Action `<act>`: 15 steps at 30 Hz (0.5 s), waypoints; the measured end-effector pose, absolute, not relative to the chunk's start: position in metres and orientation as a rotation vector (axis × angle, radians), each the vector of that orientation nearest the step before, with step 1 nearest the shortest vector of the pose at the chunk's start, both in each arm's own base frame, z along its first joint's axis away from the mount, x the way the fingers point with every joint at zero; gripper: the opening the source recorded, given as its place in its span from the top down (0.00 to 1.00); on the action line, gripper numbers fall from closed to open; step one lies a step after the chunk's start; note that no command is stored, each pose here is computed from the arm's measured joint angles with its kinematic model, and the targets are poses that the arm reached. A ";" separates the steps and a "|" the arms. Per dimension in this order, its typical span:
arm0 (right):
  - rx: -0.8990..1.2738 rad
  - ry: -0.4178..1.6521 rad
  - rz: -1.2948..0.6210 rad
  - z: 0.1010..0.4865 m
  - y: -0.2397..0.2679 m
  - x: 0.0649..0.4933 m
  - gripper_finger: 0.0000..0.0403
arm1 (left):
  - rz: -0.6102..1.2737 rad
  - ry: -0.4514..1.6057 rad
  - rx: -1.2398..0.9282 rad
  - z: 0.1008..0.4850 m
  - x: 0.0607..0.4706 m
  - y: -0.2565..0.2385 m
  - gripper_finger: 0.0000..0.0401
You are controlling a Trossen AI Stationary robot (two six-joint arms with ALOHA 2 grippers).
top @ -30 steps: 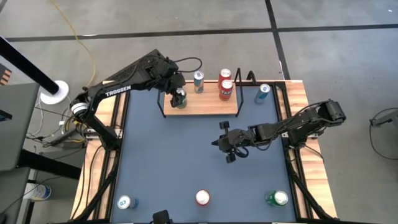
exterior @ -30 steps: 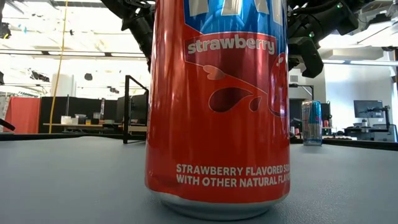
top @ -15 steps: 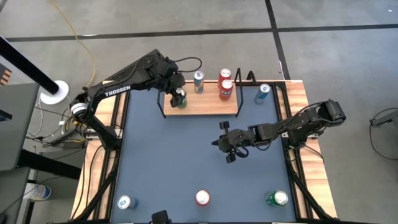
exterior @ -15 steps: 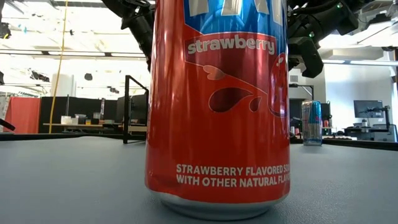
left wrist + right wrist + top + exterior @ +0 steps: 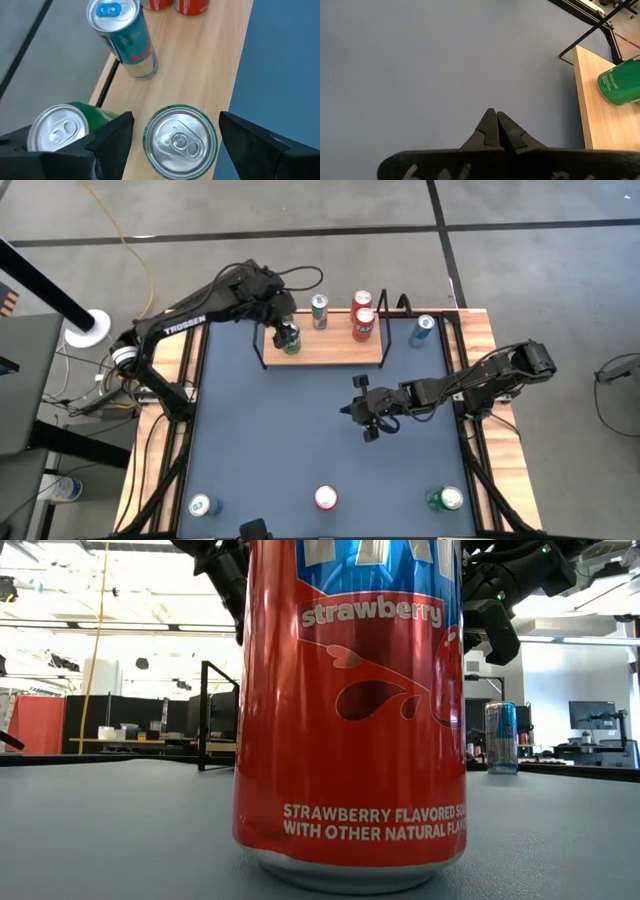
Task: Place canned beverage on shelf
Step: Put the top green soda can on the shelf aligned with the other green soda can
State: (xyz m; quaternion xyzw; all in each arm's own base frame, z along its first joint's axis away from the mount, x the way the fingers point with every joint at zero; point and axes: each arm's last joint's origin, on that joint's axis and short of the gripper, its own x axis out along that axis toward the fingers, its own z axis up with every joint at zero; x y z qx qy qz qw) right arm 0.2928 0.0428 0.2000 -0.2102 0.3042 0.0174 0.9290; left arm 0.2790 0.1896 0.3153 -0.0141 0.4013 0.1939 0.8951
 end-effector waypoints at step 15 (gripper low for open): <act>-0.454 0.498 0.002 0.211 0.036 0.301 1.00 | 0.479 0.703 0.069 0.370 0.240 0.160 0.30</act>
